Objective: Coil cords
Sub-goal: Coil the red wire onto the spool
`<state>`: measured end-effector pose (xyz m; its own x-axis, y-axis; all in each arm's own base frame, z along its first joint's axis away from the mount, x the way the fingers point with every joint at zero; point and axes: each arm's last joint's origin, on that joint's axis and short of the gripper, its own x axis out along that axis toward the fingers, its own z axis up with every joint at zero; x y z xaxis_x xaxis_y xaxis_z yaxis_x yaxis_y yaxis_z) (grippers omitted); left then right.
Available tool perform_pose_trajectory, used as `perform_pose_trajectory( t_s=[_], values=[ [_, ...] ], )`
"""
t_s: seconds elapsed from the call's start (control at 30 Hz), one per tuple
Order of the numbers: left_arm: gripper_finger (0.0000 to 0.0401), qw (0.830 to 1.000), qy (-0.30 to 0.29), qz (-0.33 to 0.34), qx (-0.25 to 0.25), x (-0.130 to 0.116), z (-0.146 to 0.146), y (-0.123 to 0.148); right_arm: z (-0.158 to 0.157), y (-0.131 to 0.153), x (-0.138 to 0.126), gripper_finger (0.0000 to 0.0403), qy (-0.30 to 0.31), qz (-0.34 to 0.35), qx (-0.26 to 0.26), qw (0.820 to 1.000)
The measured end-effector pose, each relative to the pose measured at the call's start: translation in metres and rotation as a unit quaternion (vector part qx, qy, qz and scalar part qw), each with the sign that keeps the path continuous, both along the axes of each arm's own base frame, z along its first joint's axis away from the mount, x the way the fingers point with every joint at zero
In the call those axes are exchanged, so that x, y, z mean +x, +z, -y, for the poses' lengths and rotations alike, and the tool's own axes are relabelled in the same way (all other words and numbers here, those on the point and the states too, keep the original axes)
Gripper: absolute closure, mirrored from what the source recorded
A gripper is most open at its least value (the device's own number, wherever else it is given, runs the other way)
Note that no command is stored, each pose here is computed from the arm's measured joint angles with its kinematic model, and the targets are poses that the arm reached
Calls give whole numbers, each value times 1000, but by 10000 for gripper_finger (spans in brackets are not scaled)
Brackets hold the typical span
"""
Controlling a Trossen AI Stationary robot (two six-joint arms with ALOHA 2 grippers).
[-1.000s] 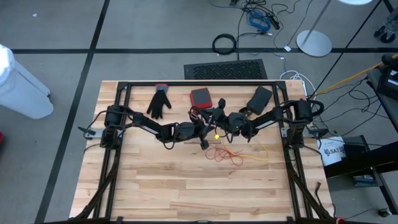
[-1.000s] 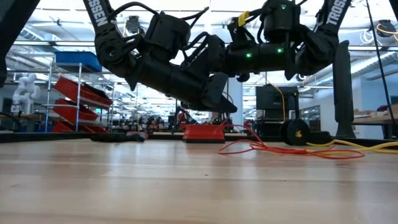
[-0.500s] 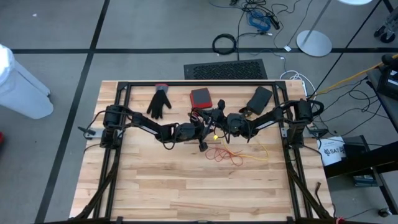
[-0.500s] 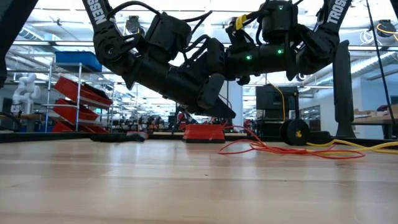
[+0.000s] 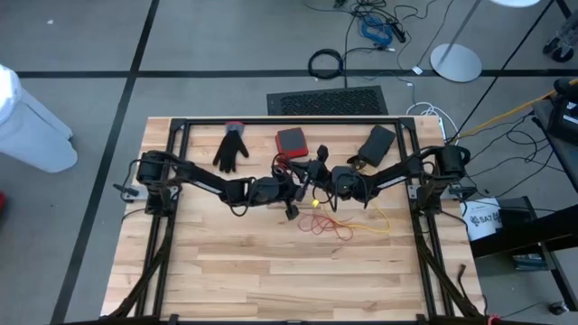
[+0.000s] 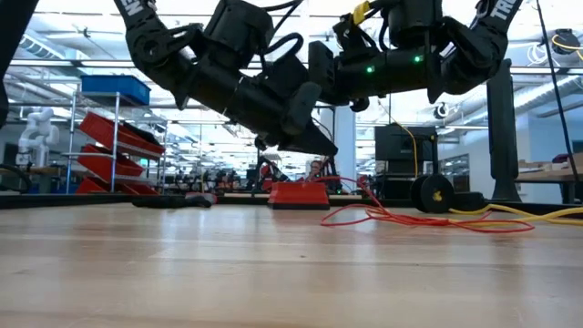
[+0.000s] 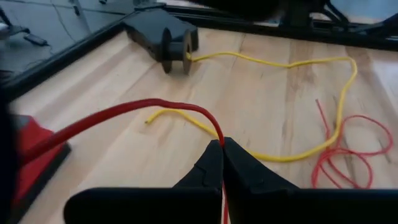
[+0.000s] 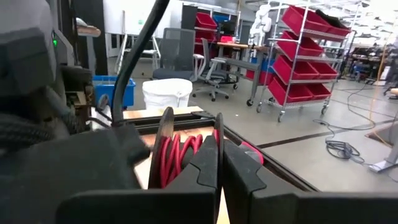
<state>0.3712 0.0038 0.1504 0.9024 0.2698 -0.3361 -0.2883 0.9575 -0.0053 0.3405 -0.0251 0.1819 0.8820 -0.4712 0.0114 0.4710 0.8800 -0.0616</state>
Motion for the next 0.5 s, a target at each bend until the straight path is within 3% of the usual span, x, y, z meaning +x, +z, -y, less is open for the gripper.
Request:
perform_pose_trajectory(
  t_s=[0.5],
  values=[
    [401, 1000, 11, -16, 8, -7, -1, 14, -5, -4, 0, 403, -16, -26, -17, 999]
  ],
)
